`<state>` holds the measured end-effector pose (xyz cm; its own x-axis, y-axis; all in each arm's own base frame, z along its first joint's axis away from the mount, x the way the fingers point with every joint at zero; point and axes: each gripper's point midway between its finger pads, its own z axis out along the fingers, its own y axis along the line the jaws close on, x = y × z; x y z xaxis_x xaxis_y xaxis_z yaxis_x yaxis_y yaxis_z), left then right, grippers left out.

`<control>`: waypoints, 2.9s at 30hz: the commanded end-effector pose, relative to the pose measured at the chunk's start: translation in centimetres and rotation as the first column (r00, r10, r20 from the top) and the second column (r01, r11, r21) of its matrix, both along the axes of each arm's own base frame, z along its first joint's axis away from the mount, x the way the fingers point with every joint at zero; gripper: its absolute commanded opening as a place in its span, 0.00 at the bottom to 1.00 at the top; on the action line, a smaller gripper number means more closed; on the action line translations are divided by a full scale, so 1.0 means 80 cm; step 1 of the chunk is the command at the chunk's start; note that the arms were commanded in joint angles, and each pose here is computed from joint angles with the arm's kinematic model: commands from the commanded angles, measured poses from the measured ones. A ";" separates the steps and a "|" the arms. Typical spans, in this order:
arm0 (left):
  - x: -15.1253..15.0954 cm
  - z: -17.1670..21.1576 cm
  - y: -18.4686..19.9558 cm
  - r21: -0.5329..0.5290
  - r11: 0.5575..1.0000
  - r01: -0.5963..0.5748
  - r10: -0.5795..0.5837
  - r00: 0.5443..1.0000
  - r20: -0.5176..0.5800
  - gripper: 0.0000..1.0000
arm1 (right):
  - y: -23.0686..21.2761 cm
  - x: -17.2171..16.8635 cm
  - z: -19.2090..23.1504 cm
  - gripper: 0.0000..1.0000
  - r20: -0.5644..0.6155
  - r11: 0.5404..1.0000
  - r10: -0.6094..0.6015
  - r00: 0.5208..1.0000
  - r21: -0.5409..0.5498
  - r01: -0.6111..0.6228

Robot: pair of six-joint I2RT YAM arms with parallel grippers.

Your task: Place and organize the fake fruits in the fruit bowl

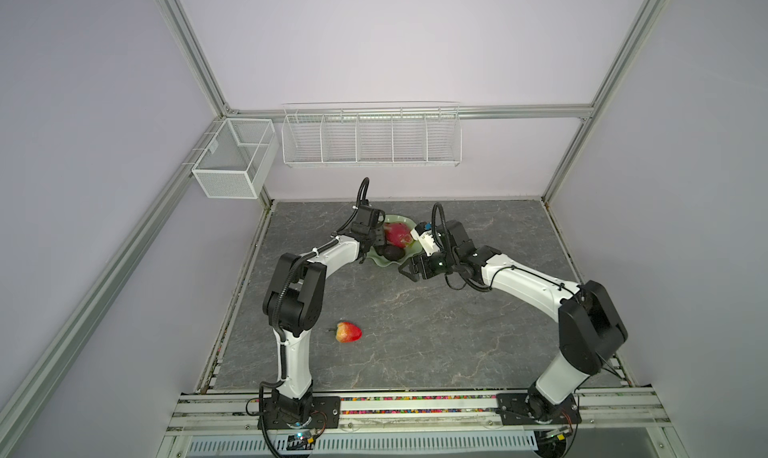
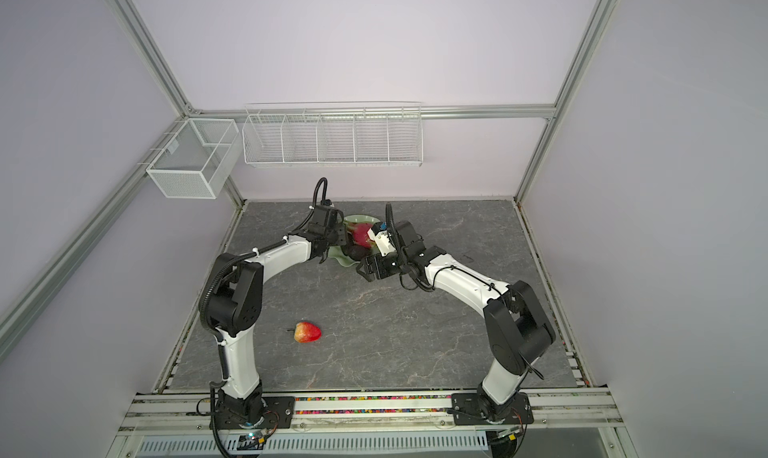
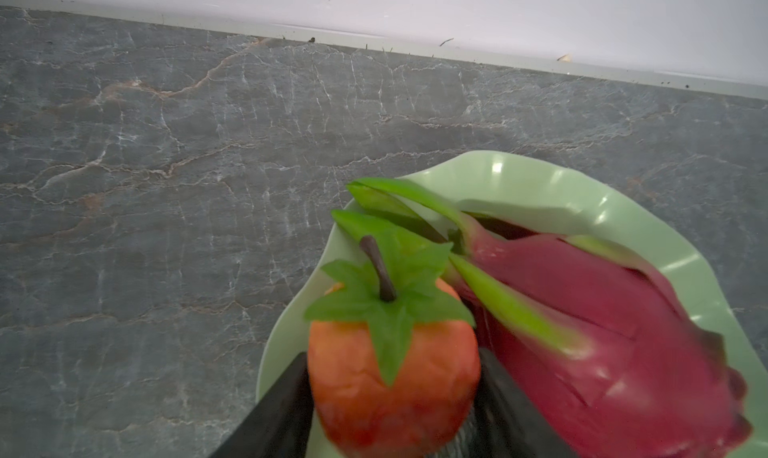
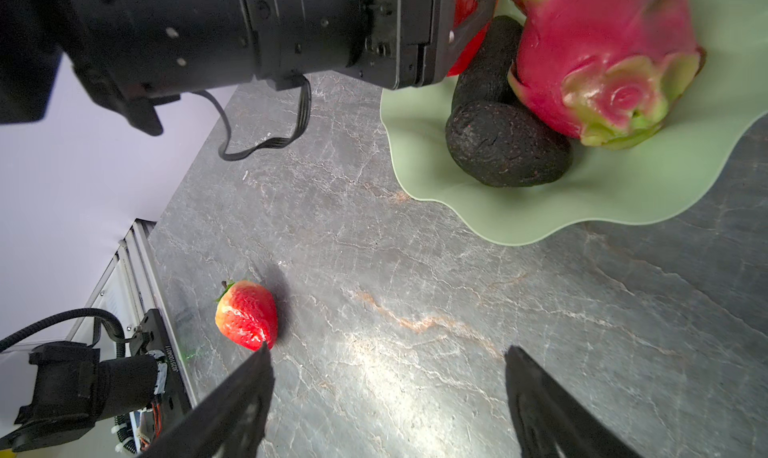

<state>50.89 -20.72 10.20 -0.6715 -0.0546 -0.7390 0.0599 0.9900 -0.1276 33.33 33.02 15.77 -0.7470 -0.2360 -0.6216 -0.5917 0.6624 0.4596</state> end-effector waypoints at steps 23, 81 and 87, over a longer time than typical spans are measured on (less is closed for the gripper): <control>-0.167 0.102 0.106 0.003 0.986 -0.166 0.165 0.984 -0.067 0.99 | 0.076 -0.101 -0.018 0.88 0.150 0.936 0.338 0.929 -0.156 -0.315; -0.328 0.160 0.128 -0.387 0.921 -0.042 0.080 0.993 0.084 0.99 | 0.153 0.078 -0.005 0.56 0.411 0.935 0.314 0.856 -0.293 -0.202; -0.300 0.155 0.116 -0.363 0.931 -0.034 0.071 0.994 0.089 0.99 | 0.149 0.124 -0.018 0.56 0.425 0.928 0.302 0.853 -0.337 -0.161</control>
